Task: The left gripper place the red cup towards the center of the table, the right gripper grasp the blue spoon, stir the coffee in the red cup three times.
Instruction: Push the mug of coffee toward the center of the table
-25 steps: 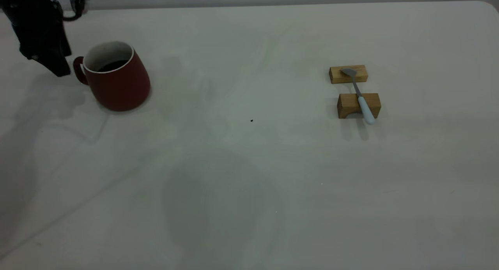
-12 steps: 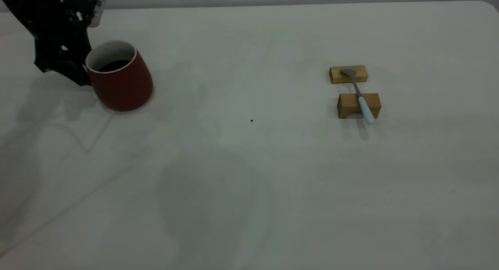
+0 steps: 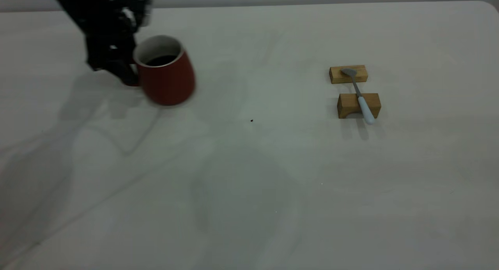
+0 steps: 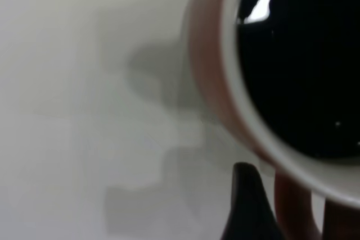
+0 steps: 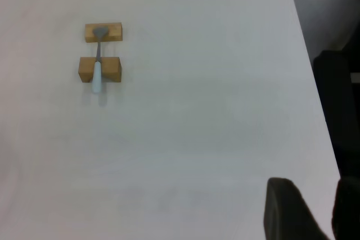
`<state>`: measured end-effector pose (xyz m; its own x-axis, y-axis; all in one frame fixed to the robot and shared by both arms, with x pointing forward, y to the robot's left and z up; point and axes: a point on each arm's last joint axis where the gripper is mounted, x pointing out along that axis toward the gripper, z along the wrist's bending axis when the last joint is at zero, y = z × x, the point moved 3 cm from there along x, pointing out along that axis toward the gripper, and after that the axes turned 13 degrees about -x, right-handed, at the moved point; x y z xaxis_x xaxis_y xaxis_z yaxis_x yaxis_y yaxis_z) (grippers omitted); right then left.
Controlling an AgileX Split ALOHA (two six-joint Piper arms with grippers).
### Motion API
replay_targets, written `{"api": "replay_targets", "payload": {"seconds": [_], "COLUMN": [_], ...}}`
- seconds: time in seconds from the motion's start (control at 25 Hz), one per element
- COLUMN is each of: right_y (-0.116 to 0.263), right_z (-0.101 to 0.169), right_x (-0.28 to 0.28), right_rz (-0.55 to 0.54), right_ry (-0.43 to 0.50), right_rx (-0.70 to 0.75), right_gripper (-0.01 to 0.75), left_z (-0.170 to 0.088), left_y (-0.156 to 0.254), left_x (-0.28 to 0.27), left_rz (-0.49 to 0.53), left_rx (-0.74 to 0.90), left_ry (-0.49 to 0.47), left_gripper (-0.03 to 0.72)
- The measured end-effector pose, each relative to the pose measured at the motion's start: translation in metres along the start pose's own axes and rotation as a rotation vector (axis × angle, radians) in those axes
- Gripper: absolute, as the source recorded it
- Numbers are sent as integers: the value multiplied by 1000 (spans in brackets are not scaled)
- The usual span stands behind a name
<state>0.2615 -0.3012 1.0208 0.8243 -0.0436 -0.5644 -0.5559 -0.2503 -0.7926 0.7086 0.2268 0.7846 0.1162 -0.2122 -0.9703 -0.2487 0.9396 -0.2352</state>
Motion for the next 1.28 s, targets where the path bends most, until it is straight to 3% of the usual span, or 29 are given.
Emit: {"api": "replay_targets", "payload": {"seconds": [0.4, 1.12, 1.28], "right_y": [0, 0, 0], "right_z": [0, 0, 0], "right_x": [0, 0, 0], "right_rz": [0, 0, 0], "right_ry": [0, 0, 0], "right_rx": [0, 0, 0], "right_gripper": [240, 240, 240], "left_z": [-27, -36, -35], "left_y": [-73, -93, -98], "left_x": [13, 15, -8], "left_rz": [-69, -142, -135], "left_rx": [83, 52, 15], "left_ry": [-47, -37, -38], "left_gripper": [555, 555, 555]}}
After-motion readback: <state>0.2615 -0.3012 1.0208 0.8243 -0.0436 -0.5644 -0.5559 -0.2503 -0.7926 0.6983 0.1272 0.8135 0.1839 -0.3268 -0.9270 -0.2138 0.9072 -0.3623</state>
